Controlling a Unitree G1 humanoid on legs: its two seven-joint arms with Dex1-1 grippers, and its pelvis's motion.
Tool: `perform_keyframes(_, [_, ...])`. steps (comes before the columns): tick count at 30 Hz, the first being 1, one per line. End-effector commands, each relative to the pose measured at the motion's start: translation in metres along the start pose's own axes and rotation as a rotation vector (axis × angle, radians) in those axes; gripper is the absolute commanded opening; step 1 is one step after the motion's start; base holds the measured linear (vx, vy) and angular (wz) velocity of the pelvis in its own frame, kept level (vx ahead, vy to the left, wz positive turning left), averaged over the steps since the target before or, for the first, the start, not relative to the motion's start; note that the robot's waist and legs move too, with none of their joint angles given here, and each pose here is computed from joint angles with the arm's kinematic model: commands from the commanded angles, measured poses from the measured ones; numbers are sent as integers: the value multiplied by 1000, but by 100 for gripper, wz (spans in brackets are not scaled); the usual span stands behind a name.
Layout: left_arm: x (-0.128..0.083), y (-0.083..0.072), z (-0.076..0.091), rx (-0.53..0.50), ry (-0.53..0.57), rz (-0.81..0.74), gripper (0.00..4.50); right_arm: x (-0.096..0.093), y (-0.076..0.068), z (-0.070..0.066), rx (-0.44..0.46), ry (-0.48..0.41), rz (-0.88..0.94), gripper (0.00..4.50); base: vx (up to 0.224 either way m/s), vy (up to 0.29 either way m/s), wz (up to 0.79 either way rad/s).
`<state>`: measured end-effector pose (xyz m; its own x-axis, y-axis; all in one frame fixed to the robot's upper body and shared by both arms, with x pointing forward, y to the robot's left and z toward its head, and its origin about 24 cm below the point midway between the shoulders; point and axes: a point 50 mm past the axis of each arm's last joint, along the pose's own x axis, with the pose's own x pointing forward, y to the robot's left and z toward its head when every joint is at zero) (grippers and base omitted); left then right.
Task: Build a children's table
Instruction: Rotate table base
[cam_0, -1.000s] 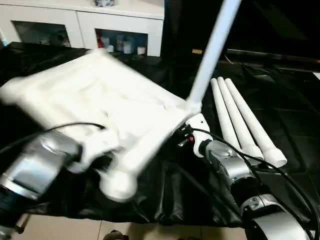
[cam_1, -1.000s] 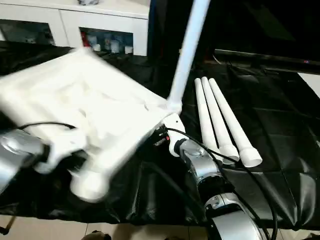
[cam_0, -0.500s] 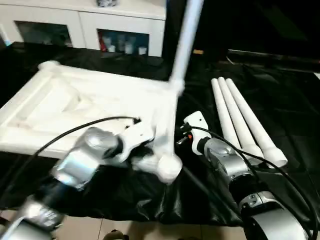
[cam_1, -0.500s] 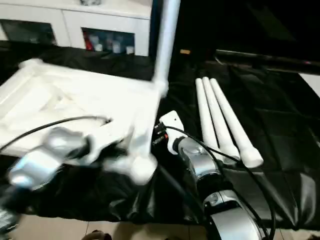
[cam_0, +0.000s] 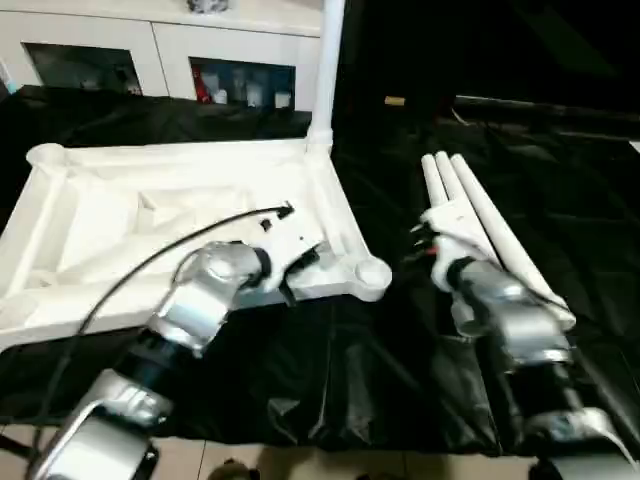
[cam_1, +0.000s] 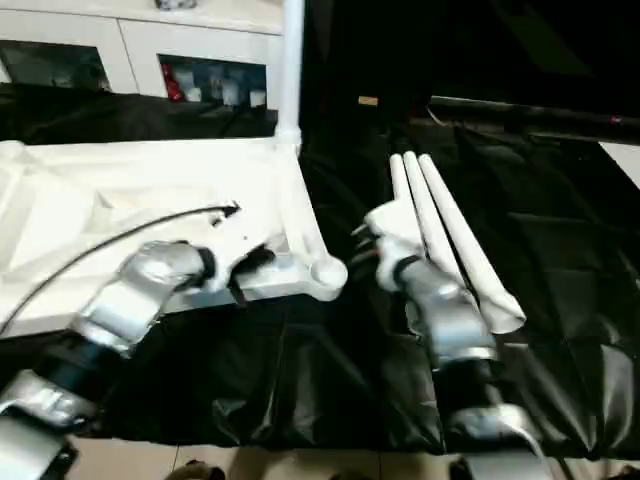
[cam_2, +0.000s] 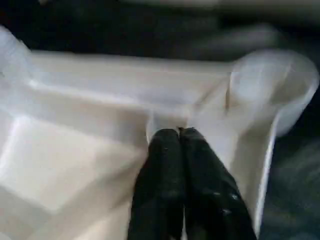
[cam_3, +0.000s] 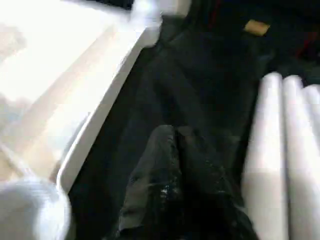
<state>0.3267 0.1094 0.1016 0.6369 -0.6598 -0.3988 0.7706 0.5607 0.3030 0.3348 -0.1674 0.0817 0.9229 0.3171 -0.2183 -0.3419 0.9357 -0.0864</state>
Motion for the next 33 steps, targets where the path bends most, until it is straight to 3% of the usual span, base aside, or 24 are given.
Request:
perform_keyframes(1, [-5, -3, 16, -42, -105, -8, 61, -7, -14, 7, 41, -27, -84, 55, 0, 0, 0])
perform_keyframes(6, [-5, -3, 22, -174, -211, 53, 93, -16, -24, 7, 114, 33, -160, 95, 0, 0, 0])
perform_keyframes(13, [-5, -9, 19, -196, -201, 104, 161, -20, -24, 3, 161, 101, -212, 157, 0, 0, 0])
perform_keyframes(17, [-6, -16, 21, -196, -169, 44, 183, -22, -22, 6, 143, 118, -224, 182, 0, 0, 0])
perform_keyframes(21, [-7, -26, 30, -173, -219, -66, 229, -27, -19, 11, 101, 127, -206, 226, 0, 0, 0])
perform_keyframes(33, [-16, -39, 40, -148, -268, -203, 330, -32, -21, 11, 89, 180, -257, 321, 0, 0, 0])
